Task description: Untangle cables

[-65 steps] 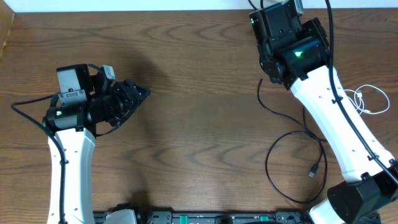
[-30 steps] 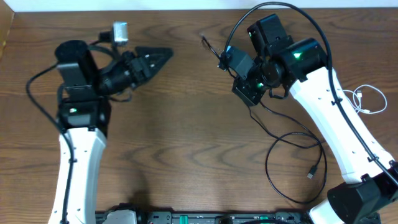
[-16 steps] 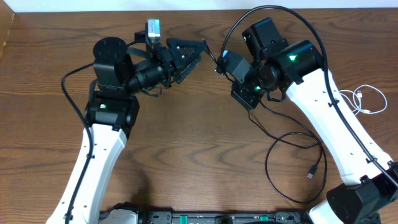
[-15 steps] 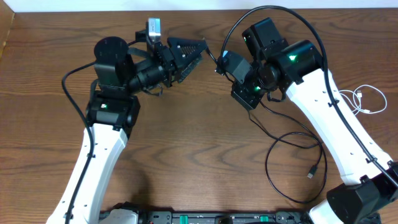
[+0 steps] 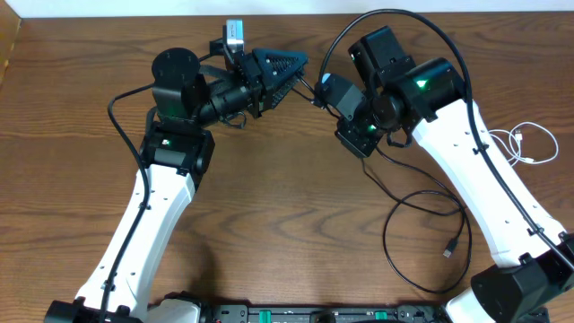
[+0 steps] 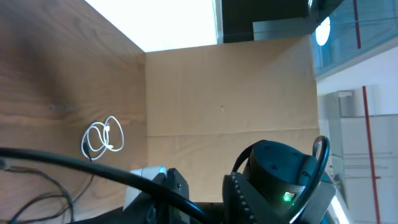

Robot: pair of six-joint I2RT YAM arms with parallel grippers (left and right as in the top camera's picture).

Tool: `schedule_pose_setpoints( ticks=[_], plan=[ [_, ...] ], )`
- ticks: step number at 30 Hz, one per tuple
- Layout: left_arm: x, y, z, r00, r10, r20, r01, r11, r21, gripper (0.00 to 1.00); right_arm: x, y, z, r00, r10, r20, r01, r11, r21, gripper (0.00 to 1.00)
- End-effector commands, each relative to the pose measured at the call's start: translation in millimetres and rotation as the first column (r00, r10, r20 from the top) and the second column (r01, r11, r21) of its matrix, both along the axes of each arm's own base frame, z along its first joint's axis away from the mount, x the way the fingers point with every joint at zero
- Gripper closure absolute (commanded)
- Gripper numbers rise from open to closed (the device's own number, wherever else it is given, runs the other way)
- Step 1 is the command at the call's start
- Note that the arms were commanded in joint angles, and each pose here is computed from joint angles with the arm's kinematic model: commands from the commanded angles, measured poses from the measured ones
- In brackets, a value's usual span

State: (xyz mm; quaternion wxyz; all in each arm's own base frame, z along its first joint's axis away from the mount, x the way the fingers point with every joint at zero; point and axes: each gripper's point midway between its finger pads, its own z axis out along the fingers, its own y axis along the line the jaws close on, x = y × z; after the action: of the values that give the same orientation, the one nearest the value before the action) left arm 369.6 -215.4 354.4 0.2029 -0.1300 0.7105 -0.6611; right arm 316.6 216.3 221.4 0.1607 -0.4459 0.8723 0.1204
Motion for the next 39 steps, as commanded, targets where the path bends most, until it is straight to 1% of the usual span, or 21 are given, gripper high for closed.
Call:
schedule_pose_setpoints(
  ticks=[1, 3, 4, 5, 7, 11, 14, 17, 18, 21, 22, 25, 29, 30, 31, 32, 33, 34, 36, 38, 39],
  plan=[
    [-2.2, -1.1, 8.4, 0.998, -0.009, 0.054, 0.009, 1.0, 0.012, 0.75, 3.5, -4.0, 9.4, 0.999, -0.029, 0.046, 0.03, 0.999, -0.016, 0.99],
    [-2.2, -1.1, 8.4, 0.998, -0.01, 0.054, 0.009, 1.0, 0.012, 0.81, 4.5, -5.1, 9.4, 0.998, -0.038, 0.046, 0.039, 0.999, -0.016, 0.99],
    [-2.7, -1.3, 8.5, 0.998, -0.013, 0.055, 0.012, 1.0, 0.012, 0.86, 4.7, -5.4, 9.4, 0.998, -0.044, 0.045, 0.044, 0.999, -0.016, 0.99],
    [-2.8, -1.4, 8.5, 0.998, -0.013, 0.055, 0.012, 1.0, 0.012, 0.88, 6.3, -6.9, 9.3, 0.997, -0.059, 0.046, 0.06, 0.998, -0.018, 0.99],
    [-4.5, -2.3, 8.5, 0.998, -0.025, 0.056, 0.024, 1.0, 0.012, 0.92, 14.8, -15.0, 9.0, 0.987, -0.145, 0.066, 0.148, 0.988, -0.041, 0.99],
    [-5.7, -2.8, 8.5, 0.998, -0.032, 0.058, 0.032, 0.999, 0.013, 0.92, 28.1, -24.9, 9.2, 0.957, -0.269, 0.105, 0.276, 0.959, -0.06, 0.98],
    [-6.8, -3.3, 8.8, 0.998, -0.039, 0.058, 0.038, 0.999, 0.012, 0.92, 33.5, -21.8, 6.1, 0.945, -0.314, 0.095, 0.319, 0.947, -0.042, 0.96],
    [-9.8, -4.7, 8.8, 0.996, -0.058, 0.06, 0.057, 0.998, 0.013, 0.92, 38.4, -19.4, -5.3, 0.936, -0.346, 0.069, 0.35, 0.935, -0.051, 0.99],
    [-11.3, -5.3, 8.9, 0.995, -0.068, 0.071, 0.067, 0.998, 0.018, 0.92, 44.7, -21.3, -11.5, 0.916, -0.395, 0.07, 0.399, 0.915, -0.06, 0.99],
    [-19.4, -8.4, 1.6, 0.985, -0.125, 0.123, 0.116, 0.991, 0.071, 0.92, 61.9, -31.0, -16.9, 0.851, -0.513, 0.114, 0.522, 0.85, -0.068, 0.99],
    [-20.9, -8.3, -6.9, 0.985, -0.133, 0.111, 0.123, 0.988, 0.096, 0.92, 69.4, -36.3, -14.3, 0.824, -0.549, 0.143, 0.56, 0.826, -0.058, 0.99],
    [-24.0, -4.9, -39.8, 0.99, -0.134, 0.05, 0.123, 0.974, 0.188, 0.92, 88.0, -46.0, -0.1, 0.777, -0.595, 0.206, 0.608, 0.794, 0.002, 0.99],
    [-22.4, 13.0, -92.2, 0.998, -0.035, -0.06, 0.054, 0.93, 0.364, 0.92, 98.8, -54.8, 22.5, 0.742, -0.624, 0.243, 0.625, 0.776, 0.083, 0.99],
    [-21.3, 18.8, -102.4, 0.997, -0.002, -0.078, 0.034, 0.913, 0.406, 0.91, 97.9, -55.6, 30.8, 0.749, -0.613, 0.253, 0.61, 0.786, 0.101, 0.99],
    [-20.5, 23.2, -109.4, 0.996, 0.021, -0.087, 0.019, 0.899, 0.437, 0.73, 96.4, -54.0, 35.1, 0.767, -0.587, 0.26, 0.581, 0.807, 0.107, 0.99],
    [-19.5, 27.4, -115.0, 0.995, 0.04, -0.089, 0.006, 0.885, 0.466, 0.6, 92.0, -48.6, 44.4, 0.804, -0.526, 0.276, 0.515, 0.849, 0.119, 0.99],
    [-18.6, 30.4, -118.6, 0.995, 0.055, -0.088, -0.005, 0.874, 0.485, 0.48, 89.1, -47.2, 53.5, 0.817, -0.494, 0.297, 0.479, 0.868, 0.129, 0.99],
    [-18.0, 33.1, -121.8, 0.994, 0.063, -0.084, -0.012, 0.863, 0.505, 0.4, 86.9, -48.0, 65.0, 0.812, -0.487, 0.321, 0.464, 0.873, 0.149, 0.99],
    [-19.2, 36.4, -127.3, 0.994, 0.067, -0.083, -0.012, 0.846, 0.533, 0.37, 84.3, -50.0, 91.6, 0.785, -0.5, 0.366, 0.451, 0.866, 0.214, 0.99],
    [-24.2, 40.7, -136.5, 0.993, 0.067, -0.101, 0.003, 0.823, 0.568, 0.37, 82.7, -55.1, 131.0, 0.732, -0.529, 0.43, 0.428, 0.848, 0.314, 0.99],
    [-29.8, 46.8, -147.2, 0.987, 0.086, -0.137, 0.015, 0.798, 0.602, 0.37, 81.6, -61.9, 165.4, 0.675, -0.56, 0.481, 0.4, 0.825, 0.398, 0.99]
  ],
)
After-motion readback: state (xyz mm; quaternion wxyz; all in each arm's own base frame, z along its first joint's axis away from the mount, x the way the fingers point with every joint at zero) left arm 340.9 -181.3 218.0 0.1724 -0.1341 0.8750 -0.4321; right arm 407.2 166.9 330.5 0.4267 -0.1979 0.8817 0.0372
